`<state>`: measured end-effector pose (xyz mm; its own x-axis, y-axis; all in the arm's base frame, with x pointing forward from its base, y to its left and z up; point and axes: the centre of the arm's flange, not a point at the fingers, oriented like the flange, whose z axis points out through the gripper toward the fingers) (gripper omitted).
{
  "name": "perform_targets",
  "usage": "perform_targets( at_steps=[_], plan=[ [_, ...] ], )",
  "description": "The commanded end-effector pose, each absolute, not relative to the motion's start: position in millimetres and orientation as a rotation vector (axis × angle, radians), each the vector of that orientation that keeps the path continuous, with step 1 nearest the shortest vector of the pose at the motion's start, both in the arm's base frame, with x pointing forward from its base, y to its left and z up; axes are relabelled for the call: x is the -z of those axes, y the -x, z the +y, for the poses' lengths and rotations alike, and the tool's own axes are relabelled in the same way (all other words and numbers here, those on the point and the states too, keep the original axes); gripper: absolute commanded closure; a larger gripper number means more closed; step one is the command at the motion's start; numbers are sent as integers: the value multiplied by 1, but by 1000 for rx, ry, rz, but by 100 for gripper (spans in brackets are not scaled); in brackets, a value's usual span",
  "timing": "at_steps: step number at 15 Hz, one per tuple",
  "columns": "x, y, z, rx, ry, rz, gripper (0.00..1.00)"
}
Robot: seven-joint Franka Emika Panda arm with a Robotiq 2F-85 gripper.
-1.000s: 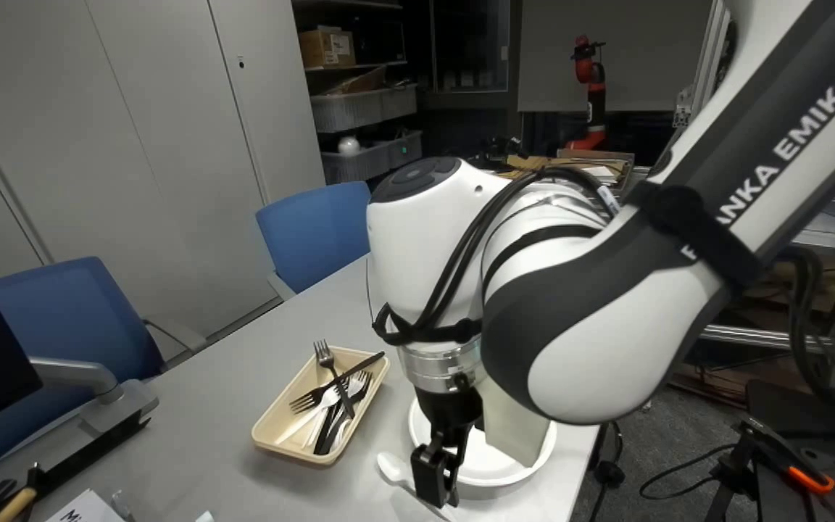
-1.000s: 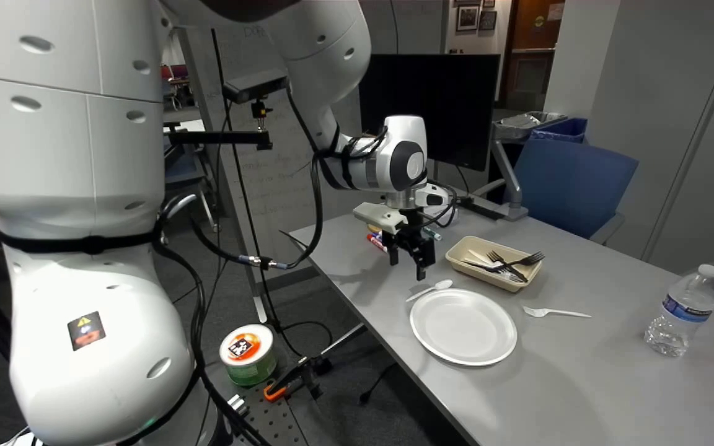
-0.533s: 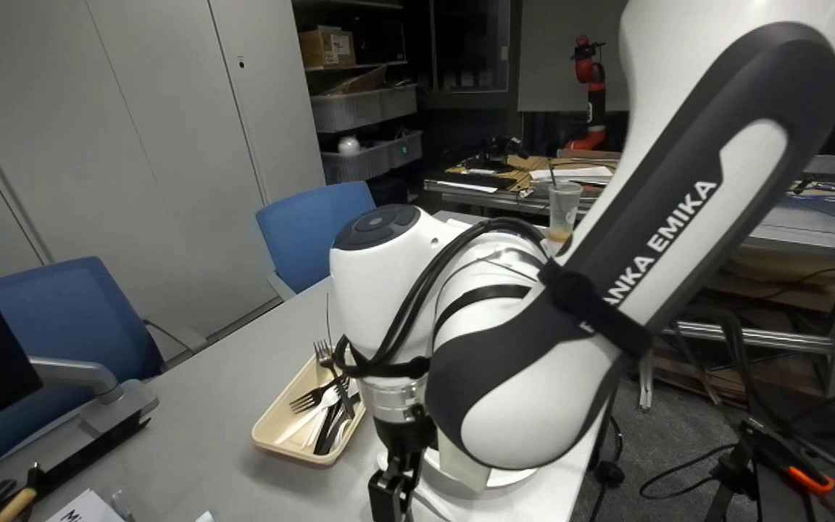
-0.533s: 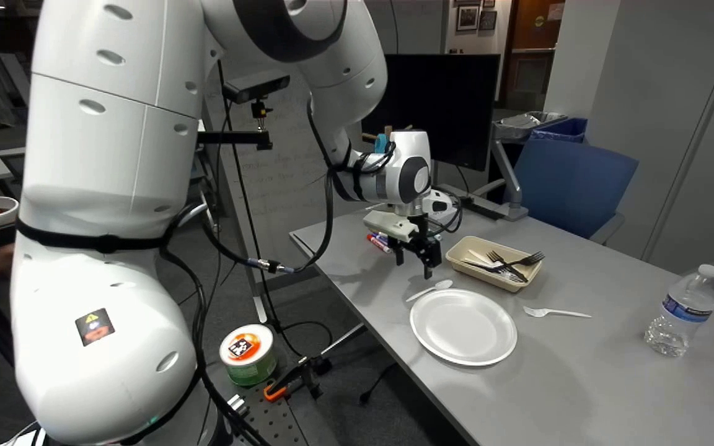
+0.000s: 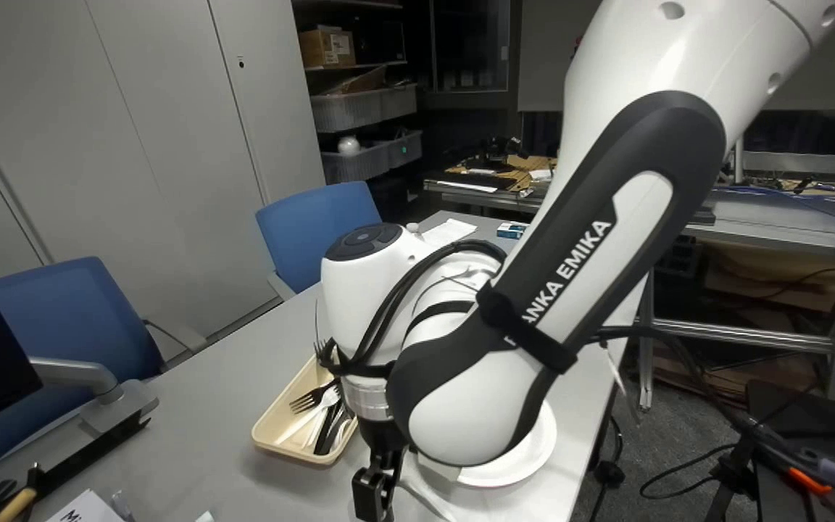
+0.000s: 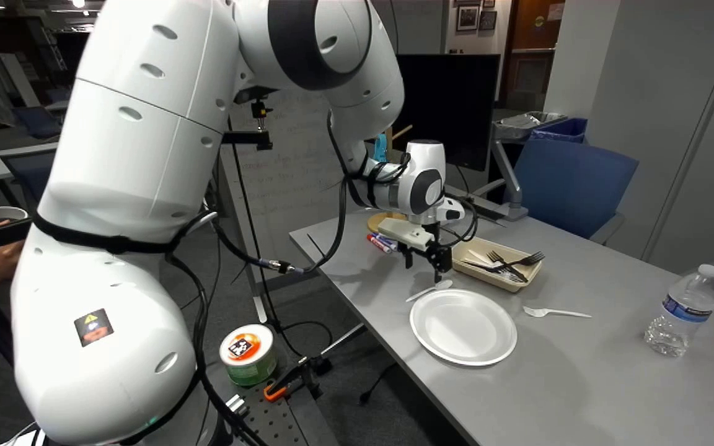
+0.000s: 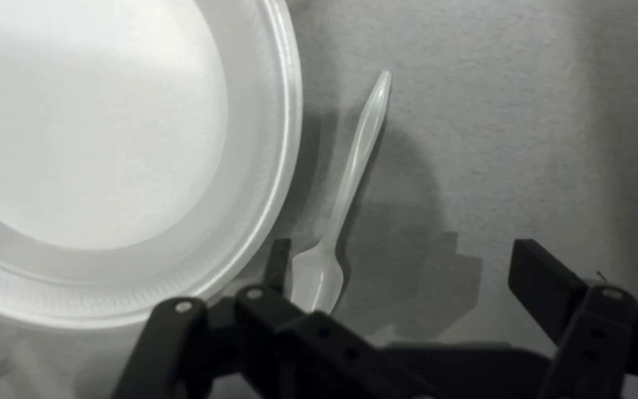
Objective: Pick up the spoon from the table and put it in the tray
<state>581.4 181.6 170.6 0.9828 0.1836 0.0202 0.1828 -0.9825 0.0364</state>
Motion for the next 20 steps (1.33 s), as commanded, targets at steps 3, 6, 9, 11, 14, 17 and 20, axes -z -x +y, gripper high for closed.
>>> perform_targets(
  at_steps=[3, 6, 9, 11, 14, 17, 20],
  plan=[
    [-153, -602, 177, -39, -3131, 292, 0],
    [-147, -605, 172, -31, -3149, 263, 0],
    [-141, -601, 164, -11, -3169, 217, 0],
    [-136, -598, 158, 8, -3178, 189, 0],
    [-130, -597, 153, 29, -3192, 148, 0],
    [-126, -596, 150, 41, -3198, 120, 25],
    [-126, -597, 150, 43, -3197, 112, 45]
  ],
)
